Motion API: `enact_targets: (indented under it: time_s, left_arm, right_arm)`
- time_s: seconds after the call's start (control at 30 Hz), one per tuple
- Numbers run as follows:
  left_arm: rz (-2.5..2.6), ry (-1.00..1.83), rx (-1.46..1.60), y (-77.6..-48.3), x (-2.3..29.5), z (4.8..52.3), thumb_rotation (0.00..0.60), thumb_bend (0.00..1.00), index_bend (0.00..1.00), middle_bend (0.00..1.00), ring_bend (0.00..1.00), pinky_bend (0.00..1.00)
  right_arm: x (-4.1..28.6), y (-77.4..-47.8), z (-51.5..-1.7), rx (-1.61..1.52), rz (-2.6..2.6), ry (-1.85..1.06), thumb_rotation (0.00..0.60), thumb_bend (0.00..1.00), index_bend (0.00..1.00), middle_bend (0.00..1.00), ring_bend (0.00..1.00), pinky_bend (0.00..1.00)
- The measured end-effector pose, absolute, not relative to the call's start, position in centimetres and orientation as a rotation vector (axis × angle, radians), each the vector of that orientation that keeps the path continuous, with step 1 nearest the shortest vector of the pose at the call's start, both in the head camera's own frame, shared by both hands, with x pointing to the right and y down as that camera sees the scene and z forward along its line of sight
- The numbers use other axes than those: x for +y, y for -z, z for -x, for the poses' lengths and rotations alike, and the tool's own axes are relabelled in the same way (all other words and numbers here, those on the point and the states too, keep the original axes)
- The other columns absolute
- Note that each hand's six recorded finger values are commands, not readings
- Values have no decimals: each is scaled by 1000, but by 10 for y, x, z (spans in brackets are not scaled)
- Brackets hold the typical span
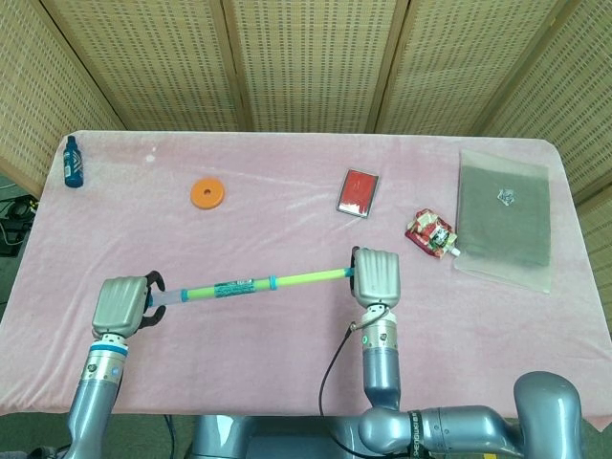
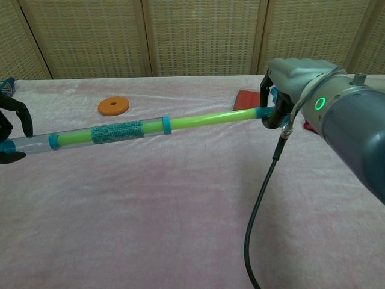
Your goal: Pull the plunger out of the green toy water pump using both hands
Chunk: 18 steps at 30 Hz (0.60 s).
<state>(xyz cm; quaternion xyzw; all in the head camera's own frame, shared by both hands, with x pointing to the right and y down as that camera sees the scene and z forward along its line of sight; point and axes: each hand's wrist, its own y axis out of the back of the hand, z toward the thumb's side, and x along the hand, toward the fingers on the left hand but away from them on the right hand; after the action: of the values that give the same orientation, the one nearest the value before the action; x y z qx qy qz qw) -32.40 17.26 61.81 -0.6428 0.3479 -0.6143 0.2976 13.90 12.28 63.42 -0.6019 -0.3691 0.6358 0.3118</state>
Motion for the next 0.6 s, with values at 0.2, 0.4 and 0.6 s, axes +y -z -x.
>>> enact_targets:
  time_s: [0.2,0.4,0.6]
  left_arm:
    - [1672,1635,945,-612,171,344,600,531,554,808,726,664]
    - [1641,1650,941,-611,171,358,600,532,554,808,726,664]
    - [1635,1663,934,-614,172,365,600,532,555,808,726,664]
  right_arm:
    - [118,-639,-161,-983,1548,-1717,600,607,866,1000,985,863]
    - [113,-640,-177,-1001,1512,-1737,600,608,865,1000,985,863]
    - [107,-637,-187,-1013,1481,-1748,600,608,866,1000,985,863]
